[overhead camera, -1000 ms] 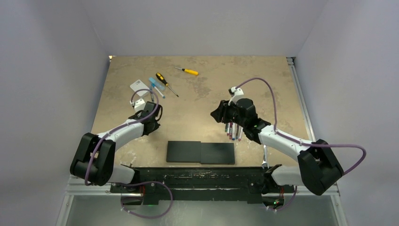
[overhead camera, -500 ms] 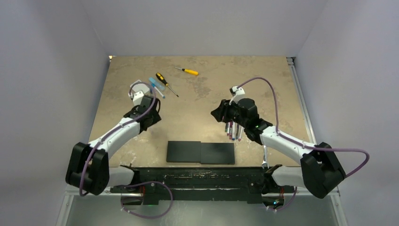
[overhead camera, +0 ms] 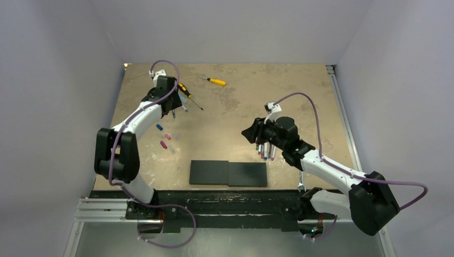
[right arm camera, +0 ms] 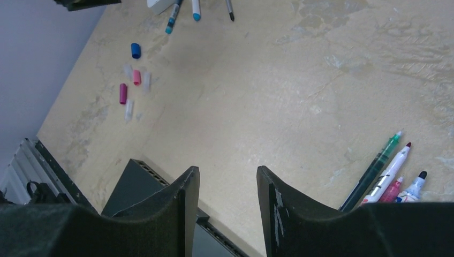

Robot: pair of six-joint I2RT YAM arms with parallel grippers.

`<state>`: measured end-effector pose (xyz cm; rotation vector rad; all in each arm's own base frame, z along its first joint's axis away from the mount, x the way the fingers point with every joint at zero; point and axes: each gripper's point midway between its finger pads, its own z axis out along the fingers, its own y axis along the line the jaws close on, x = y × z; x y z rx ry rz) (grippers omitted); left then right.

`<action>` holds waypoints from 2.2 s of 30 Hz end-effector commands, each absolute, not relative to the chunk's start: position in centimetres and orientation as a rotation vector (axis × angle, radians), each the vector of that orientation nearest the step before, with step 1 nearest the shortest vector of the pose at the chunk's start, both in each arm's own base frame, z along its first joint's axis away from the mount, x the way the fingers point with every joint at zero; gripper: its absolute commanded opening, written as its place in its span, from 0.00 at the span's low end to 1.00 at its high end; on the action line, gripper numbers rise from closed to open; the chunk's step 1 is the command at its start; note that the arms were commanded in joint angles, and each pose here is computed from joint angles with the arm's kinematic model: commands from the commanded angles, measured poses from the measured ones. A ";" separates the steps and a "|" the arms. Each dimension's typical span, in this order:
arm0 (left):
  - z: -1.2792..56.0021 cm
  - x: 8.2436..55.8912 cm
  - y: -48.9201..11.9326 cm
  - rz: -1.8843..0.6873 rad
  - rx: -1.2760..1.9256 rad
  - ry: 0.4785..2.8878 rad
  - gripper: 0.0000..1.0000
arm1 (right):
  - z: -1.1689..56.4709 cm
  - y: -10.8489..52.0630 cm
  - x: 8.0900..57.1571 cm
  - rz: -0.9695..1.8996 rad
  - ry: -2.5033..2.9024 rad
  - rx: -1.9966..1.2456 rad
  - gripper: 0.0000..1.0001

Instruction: Open the pen caps

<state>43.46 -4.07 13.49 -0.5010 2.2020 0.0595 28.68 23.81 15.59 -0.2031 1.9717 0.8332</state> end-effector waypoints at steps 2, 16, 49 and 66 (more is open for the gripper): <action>11.5 45.7 -4.9 0.059 -0.343 2.293 0.52 | 15.7 24.7 27.6 0.903 1.955 -0.247 0.46; 5.5 47.4 -3.2 0.123 -0.314 2.408 0.39 | 15.6 25.0 27.3 0.922 1.952 -0.261 0.46; 6.9 46.6 -2.8 0.114 -0.310 2.400 0.00 | 16.7 24.9 27.7 0.908 1.934 -0.251 0.46; 32.7 32.9 -16.1 -0.968 -0.202 1.598 0.00 | 21.8 31.9 23.9 1.182 1.780 -0.383 0.50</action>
